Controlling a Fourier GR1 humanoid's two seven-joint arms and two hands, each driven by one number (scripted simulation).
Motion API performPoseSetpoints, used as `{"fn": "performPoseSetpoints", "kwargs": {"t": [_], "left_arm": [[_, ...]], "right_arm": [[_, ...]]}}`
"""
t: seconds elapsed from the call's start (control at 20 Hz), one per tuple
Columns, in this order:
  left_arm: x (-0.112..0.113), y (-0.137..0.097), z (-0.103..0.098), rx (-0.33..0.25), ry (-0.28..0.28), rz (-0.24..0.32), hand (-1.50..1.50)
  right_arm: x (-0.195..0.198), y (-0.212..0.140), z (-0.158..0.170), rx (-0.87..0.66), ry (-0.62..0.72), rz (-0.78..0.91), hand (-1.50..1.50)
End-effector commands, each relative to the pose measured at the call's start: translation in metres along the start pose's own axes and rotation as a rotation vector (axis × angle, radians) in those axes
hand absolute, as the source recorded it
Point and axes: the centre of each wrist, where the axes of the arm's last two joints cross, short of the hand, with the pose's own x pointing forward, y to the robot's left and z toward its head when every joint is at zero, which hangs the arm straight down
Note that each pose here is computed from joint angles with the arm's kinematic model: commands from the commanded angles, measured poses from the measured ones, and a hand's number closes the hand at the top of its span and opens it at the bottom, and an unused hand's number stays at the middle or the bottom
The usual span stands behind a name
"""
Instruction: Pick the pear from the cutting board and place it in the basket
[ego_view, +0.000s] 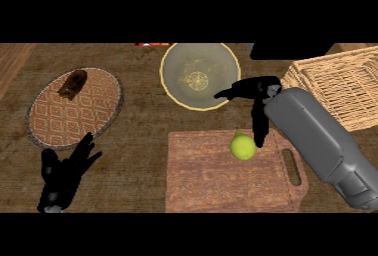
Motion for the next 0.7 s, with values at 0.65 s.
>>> {"fn": "performPoseSetpoints", "kwargs": {"t": [0.65], "left_arm": [[-0.022,0.006,-0.003,0.011,0.123,-0.004,0.00]], "right_arm": [[-0.006,0.037,-0.027,0.106,0.086,0.068,-1.50]]}}
